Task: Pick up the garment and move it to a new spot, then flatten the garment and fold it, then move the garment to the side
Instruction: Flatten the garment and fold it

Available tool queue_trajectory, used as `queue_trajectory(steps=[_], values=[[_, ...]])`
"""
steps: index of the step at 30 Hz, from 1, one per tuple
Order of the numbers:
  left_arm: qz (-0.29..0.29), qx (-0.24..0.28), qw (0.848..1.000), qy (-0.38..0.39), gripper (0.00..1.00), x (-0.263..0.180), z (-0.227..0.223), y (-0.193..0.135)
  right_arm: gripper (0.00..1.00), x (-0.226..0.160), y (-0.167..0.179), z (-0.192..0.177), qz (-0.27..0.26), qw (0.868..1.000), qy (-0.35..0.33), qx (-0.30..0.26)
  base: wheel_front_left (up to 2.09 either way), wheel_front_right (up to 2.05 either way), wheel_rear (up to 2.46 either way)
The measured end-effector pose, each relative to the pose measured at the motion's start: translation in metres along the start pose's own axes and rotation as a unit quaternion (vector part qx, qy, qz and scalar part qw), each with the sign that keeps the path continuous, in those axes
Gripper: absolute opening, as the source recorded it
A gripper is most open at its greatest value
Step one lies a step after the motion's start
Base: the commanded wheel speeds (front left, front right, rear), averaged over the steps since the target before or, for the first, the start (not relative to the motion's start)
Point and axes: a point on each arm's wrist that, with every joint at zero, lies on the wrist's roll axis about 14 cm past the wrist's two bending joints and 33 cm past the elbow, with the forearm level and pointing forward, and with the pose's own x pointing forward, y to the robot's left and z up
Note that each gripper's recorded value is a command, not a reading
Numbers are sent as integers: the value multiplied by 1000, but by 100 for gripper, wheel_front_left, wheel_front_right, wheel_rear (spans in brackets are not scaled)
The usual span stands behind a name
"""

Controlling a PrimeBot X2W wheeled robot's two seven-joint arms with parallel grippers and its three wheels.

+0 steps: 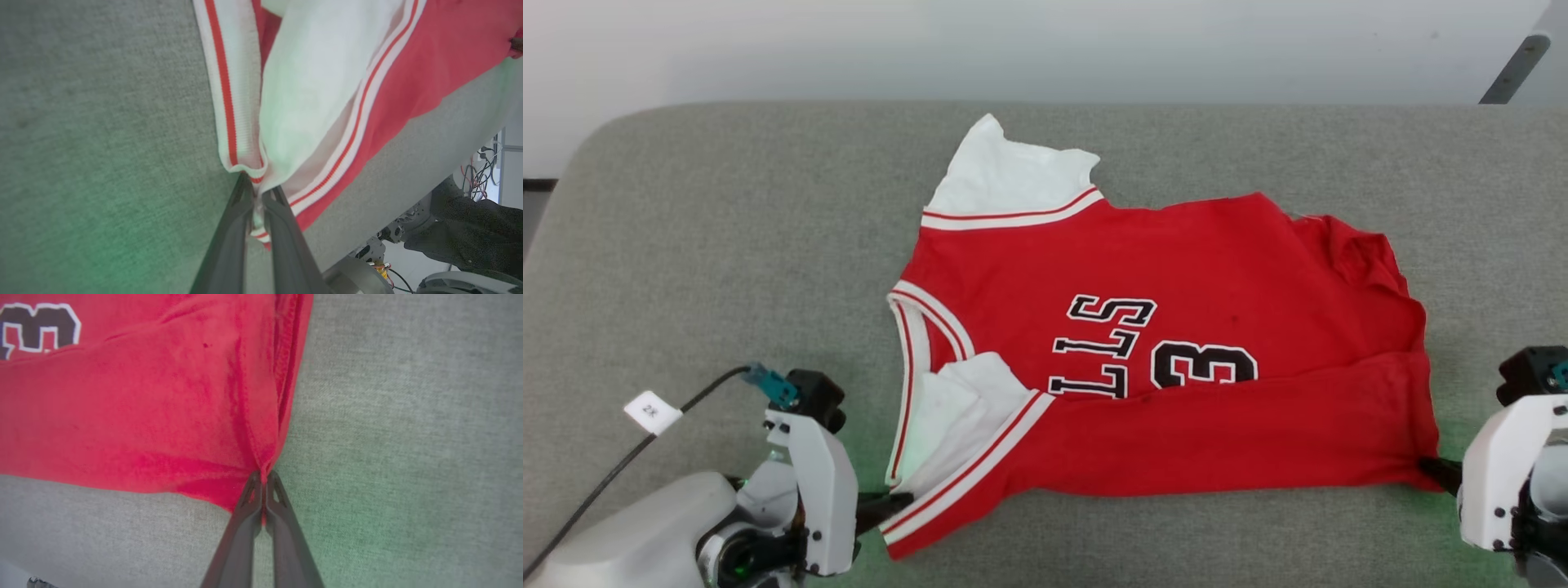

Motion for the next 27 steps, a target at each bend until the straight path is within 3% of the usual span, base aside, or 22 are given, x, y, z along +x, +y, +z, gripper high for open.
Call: queue_trajectory(steps=[14, 24, 26, 27], values=[[22, 32, 999, -5, 0, -29, 1, 0, 0, -34, -10, -23, -1, 1000, 18, -5, 0, 0, 0], [19, 23, 999, 12, 0, -26, -12, -4, 0, -40, -12, -37, -6, 1000, 23, 14, 0, 0, 0], [21, 19, 1000, 10, 36, -25, -12, -4, 0, -39, -10, -37, -5, 1000, 20, 16, 0, 0, 0], [21, 18, 1000, 10, 44, -25, -12, -3, 9, -39, -8, -37, -4, 1000, 19, 16, 0, 0, 0]])
